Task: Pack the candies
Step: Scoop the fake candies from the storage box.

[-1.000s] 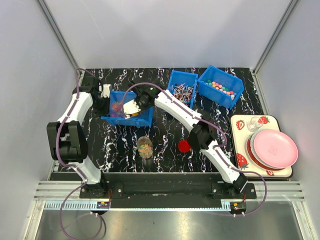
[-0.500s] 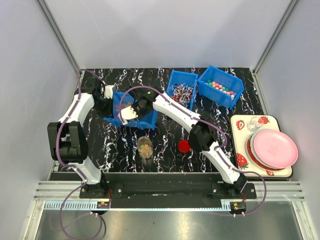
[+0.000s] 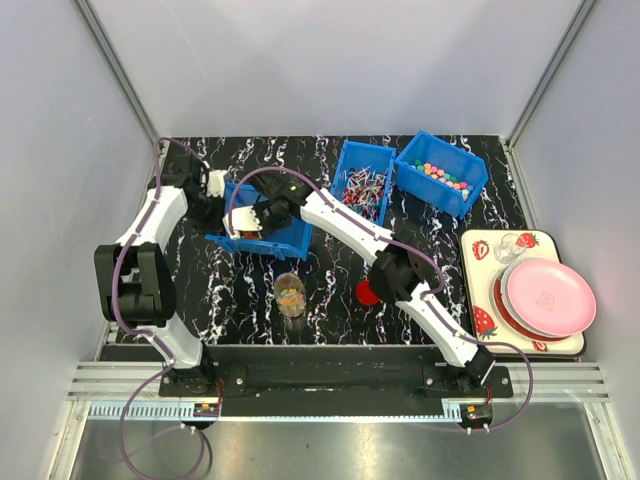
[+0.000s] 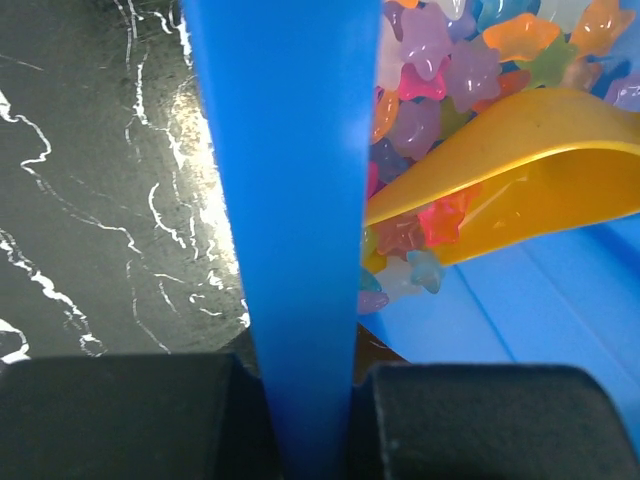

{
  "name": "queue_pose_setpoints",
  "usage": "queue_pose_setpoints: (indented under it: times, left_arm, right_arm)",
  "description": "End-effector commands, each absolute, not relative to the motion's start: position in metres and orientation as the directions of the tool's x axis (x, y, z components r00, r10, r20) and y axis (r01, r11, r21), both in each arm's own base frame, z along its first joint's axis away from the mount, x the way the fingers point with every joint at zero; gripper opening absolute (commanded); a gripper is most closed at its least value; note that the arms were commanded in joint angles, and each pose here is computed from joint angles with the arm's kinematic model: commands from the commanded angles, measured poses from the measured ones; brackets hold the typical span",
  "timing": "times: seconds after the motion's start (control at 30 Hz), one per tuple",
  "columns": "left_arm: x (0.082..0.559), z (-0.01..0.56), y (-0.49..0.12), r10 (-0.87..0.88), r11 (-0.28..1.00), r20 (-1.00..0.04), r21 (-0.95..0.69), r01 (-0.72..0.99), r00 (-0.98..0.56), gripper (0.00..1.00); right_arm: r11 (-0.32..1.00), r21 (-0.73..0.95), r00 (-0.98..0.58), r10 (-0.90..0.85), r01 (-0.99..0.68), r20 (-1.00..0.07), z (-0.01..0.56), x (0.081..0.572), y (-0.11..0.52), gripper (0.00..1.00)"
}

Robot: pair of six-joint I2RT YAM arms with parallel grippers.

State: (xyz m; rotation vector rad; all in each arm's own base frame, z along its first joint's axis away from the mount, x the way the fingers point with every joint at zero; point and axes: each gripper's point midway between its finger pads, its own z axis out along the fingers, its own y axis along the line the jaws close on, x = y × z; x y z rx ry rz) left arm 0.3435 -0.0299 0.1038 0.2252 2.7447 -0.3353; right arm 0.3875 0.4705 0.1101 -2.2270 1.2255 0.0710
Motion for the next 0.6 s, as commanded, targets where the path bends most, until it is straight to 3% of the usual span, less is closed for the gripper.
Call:
queue_pose_setpoints:
  times: [0.0,0.27,0.57]
  left_arm:
    - [0.356,0.153,-0.065,0.118,0.893,-0.534,-0.312,0.325,-0.837,0.00]
    - [0.356,0.152,-0.062,0.114,0.898,-0.532,-0.307,0.317,-0.839,0.00]
    - [0.357,0.149,-0.058,0.103,0.903,-0.522,-0.307,0.299,-0.847,0.00]
  right_arm:
    - [-0.291,-0.441,0.498,-0.717,-0.849,-0.488,0.105,0.378,0.505,0.00]
    - [-0.151,-0.370,0.371,-0.668,-0.916,-0.645,0.123,0.377,0.517,0.00]
    - [-0.057,-0.325,0.291,-0.609,-0.944,-0.738,0.171,0.389,0.505,0.00]
